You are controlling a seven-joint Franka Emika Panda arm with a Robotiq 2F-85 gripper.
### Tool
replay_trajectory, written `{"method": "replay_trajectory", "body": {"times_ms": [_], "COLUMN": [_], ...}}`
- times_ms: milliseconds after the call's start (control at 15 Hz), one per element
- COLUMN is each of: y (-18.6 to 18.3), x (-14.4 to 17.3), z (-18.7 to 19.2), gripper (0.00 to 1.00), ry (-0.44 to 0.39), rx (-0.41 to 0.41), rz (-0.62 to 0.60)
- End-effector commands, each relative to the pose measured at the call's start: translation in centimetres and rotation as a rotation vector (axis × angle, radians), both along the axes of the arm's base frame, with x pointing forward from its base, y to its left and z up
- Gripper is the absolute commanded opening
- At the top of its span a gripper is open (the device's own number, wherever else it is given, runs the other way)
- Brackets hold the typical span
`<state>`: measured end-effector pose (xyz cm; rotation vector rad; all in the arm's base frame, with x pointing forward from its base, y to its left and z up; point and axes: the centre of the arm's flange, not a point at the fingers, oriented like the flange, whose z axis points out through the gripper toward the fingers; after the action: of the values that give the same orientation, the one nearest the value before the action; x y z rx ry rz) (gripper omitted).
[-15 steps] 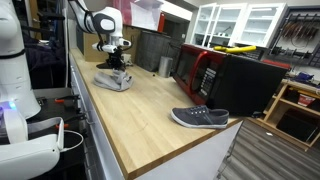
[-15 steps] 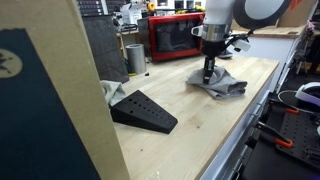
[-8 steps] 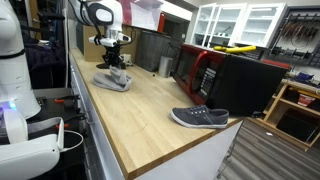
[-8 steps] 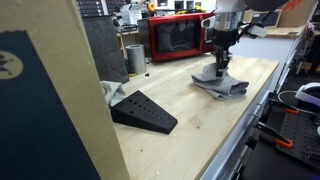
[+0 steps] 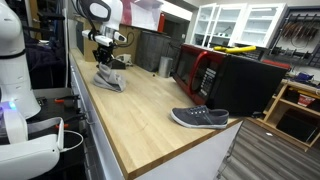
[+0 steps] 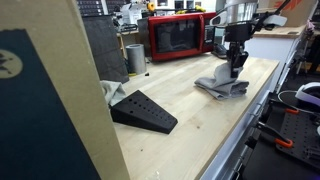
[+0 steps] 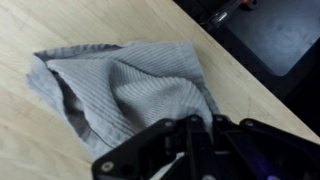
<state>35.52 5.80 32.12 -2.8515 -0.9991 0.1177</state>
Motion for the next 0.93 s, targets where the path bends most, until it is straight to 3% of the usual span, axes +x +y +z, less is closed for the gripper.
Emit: {"method": "replay_trajectory", "body": {"times_ms": [0, 133, 400, 667, 867], "y": [0.7, 0.9, 0.6, -0.2, -1.9], "x": [-1.3, -1.8, -2.1, -0.5, 2.6], "z": [-0.3, 0.0, 2.0, 5.8, 7.5], "gripper": [0.33, 0.40, 0.71, 0.99, 1.00], "ry": [0.096, 0.139, 0.197, 0.199, 0.125], "rx": [0.072, 0.094, 0.170, 0.296, 0.299], "rz": [0.040, 0.057, 0.079, 0.083, 0.079]}}
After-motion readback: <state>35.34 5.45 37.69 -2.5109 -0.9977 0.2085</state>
